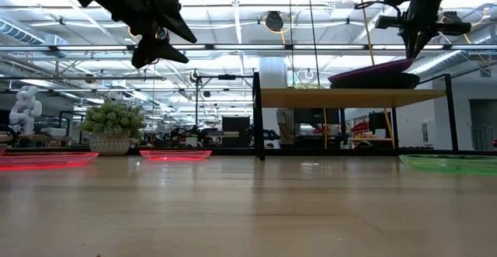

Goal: Place and stack plates onto a shelf
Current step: Stack the left violet plate on the black plate on the shelf

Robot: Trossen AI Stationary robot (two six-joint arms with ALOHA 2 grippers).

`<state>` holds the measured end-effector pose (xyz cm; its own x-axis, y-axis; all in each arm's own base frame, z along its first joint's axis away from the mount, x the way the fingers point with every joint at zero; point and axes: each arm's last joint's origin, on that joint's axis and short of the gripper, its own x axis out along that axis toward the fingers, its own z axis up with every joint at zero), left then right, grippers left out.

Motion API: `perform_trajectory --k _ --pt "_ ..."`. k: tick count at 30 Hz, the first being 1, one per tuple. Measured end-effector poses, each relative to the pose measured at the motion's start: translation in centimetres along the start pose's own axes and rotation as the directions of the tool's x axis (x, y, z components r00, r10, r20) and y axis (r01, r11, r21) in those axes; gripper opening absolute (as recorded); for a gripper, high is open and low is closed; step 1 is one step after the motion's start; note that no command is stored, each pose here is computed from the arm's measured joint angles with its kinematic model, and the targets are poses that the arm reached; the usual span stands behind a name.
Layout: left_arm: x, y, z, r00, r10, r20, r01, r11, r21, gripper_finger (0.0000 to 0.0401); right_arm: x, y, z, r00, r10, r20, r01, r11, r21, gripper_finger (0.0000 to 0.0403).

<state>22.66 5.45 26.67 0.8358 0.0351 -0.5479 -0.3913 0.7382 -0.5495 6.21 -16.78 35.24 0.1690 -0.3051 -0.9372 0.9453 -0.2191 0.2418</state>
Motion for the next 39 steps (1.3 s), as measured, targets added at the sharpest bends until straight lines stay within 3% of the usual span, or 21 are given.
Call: perform_trajectory --k 8,19,27,33,39 --pt "0.0 0.0 0.0 1.0 0.001 0.001 -0.001 0.999 0.033 0.022 1.5 -0.5 -0.4 0.997 -0.061 -0.042 0.061 0.998 -0.012 0.0004" --pt "0.0 0.1 -0.1 1.0 0.009 -0.011 -0.008 1.0 0.012 0.022 2.6 -1.0 -0.5 0.988 -0.153 -0.004 0.153 0.988 -0.027 0.0056" --pt "0.0 0.1 -0.1 1.0 0.009 -0.011 -0.008 1.0 0.013 0.022 1.0 -1.2 -1.0 0.993 -0.063 0.098 0.062 0.998 0.015 0.0085" --pt "0.0 0.1 -0.1 1.0 0.024 -0.001 -0.024 1.0 0.014 0.022 -0.4 -1.6 -2.5 0.994 0.016 0.111 -0.016 1.0 0.005 0.007" --pt "0.0 0.2 0.0 0.999 0.049 0.017 -0.05 0.999 0.021 0.022 1.7 -2.6 -3.8 0.999 0.005 0.052 -0.006 1.0 0.022 0.001"
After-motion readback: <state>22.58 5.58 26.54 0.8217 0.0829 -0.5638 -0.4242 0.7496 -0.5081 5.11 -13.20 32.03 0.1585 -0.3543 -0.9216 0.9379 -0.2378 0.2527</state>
